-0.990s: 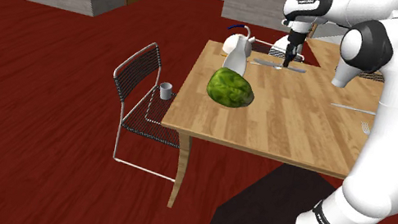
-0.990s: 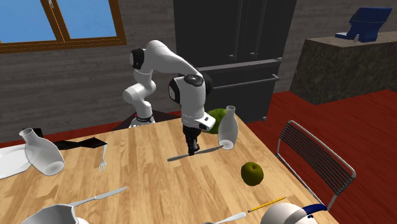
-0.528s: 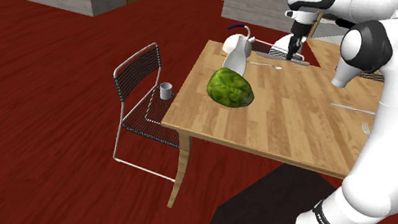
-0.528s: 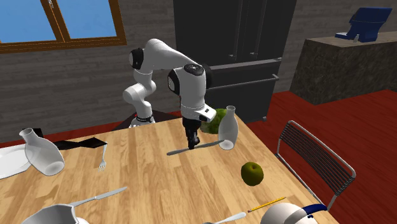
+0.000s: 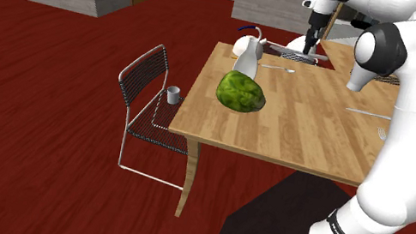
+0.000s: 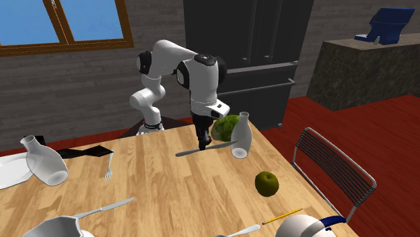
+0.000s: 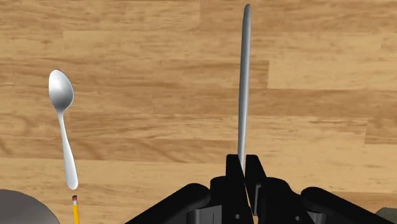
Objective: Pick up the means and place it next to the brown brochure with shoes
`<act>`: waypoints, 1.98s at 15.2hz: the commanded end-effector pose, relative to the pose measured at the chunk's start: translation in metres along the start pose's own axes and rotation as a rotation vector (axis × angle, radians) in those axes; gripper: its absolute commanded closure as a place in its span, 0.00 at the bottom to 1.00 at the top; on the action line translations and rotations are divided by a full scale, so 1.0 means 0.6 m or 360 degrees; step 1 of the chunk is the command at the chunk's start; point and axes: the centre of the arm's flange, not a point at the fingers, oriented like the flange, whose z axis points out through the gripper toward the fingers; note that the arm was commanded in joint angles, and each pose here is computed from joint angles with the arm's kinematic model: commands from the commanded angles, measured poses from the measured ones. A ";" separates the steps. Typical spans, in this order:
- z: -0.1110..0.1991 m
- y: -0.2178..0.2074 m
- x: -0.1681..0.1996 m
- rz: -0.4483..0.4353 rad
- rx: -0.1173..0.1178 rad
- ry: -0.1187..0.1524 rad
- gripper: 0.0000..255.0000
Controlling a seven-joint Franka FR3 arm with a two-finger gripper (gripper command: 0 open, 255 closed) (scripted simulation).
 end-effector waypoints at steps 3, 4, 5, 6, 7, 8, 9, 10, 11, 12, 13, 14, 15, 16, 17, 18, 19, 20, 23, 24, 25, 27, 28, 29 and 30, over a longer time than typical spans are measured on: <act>-0.034 -0.001 -0.003 0.0000 0.0001 0.0000 1.00; -0.043 -0.001 -0.003 0.0000 0.0001 0.0000 1.00; -0.052 -0.001 -0.004 0.0000 0.0001 0.0000 1.00; -0.061 -0.001 -0.004 0.0000 0.0001 0.0000 1.00; -0.070 -0.001 -0.005 0.0000 0.0001 0.0000 1.00; -0.078 -0.001 -0.005 0.0000 0.0001 0.0000 1.00; -0.087 -0.001 -0.006 0.0000 0.0001 0.0000 1.00; -0.096 -0.001 -0.006 0.0000 0.0001 0.0000 1.00; -0.105 -0.001 -0.007 0.0000 0.0001 0.0000 1.00; -0.114 -0.001 -0.007 0.0000 0.0001 0.0000 1.00; -0.122 -0.001 -0.007 0.0000 0.0001 0.0000 1.00; -0.131 -0.001 -0.008 0.0000 0.0001 0.0000 1.00; -0.140 -0.001 -0.008 0.0000 0.0001 0.0000 1.00; -0.146 -0.001 -0.009 0.0000 0.0001 0.0000 1.00; -0.145 -0.008 -0.029 0.0000 0.0001 0.0000 1.00; -0.144 -0.015 -0.050 0.0000 0.0001 0.0000 1.00; -0.143 -0.023 -0.071 0.0000 0.0001 0.0000 1.00; -0.142 -0.030 -0.092 0.0000 0.0001 0.0000 1.00; -0.138 -0.051 -0.154 0.0000 0.0001 0.0000 1.00; -0.137 -0.058 -0.175 0.0000 0.0001 0.0000 1.00; -0.136 -0.065 -0.196 0.0000 0.0001 0.0000 1.00; -0.134 -0.079 -0.238 0.0000 0.0001 0.0000 1.00; -0.133 -0.086 -0.258 0.0000 0.0001 0.0000 1.00; -0.132 -0.093 -0.279 0.0000 0.0001 0.0000 1.00; -0.131 -0.100 -0.300 0.0000 0.0001 0.0000 1.00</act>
